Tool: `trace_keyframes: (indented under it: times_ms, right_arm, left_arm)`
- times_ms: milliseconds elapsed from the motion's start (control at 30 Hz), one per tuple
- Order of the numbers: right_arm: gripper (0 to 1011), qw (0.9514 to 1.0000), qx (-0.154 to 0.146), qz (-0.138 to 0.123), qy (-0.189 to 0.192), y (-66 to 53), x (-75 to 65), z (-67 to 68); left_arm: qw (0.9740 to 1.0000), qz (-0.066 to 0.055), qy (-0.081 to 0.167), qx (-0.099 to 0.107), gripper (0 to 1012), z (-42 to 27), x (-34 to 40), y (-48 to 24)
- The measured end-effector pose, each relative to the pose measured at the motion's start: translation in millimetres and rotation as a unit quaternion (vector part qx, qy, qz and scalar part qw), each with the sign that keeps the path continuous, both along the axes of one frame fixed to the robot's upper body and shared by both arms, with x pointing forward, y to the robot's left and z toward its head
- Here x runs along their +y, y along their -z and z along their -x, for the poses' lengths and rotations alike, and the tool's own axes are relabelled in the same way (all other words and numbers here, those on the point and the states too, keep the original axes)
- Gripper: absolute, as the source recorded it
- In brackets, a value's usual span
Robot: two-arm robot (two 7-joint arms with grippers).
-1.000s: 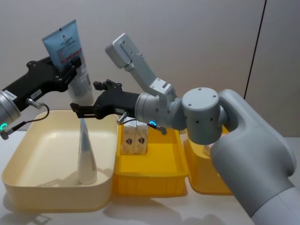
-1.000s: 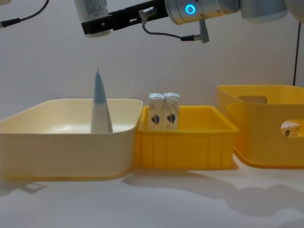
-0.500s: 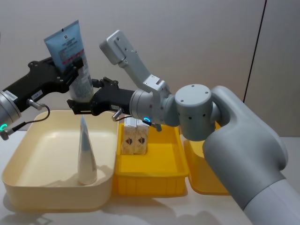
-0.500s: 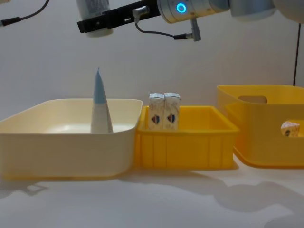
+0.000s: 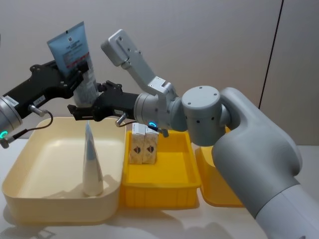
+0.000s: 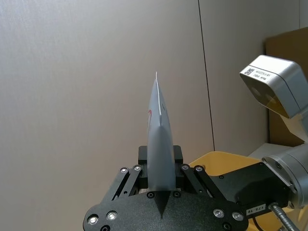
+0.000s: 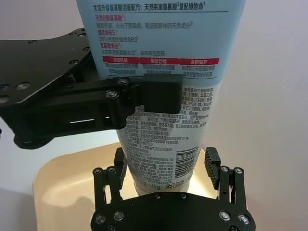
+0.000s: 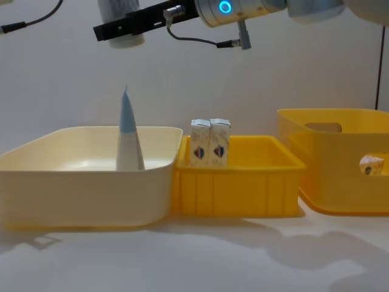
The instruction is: Bimanual collaborative sorting of washing and personal care products
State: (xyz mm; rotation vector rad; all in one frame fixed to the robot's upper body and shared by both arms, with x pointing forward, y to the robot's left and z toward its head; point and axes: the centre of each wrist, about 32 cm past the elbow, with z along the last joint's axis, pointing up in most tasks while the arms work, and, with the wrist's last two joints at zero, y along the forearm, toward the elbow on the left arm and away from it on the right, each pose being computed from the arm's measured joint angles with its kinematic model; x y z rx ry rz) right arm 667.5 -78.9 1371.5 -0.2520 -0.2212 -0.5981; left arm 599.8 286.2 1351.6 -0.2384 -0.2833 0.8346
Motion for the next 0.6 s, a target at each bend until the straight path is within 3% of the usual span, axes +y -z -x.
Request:
trace_keyframes:
  times_ms: [367, 600]
  right_arm:
    - [998, 1.0000, -0.002, -0.003, -0.001, -1.3, -0.4, 1.6]
    - [847, 1.0000, -0.002, -0.003, 0.000, -1.1, -1.1, 2.2]
  left_arm:
    - [1.0000, -0.002, -0.003, -0.002, 278, -1.4, -0.1, 0.2]
    - [1.0000, -0.003, -0.004, -0.003, 278, -2.0, 0.0, 0.1]
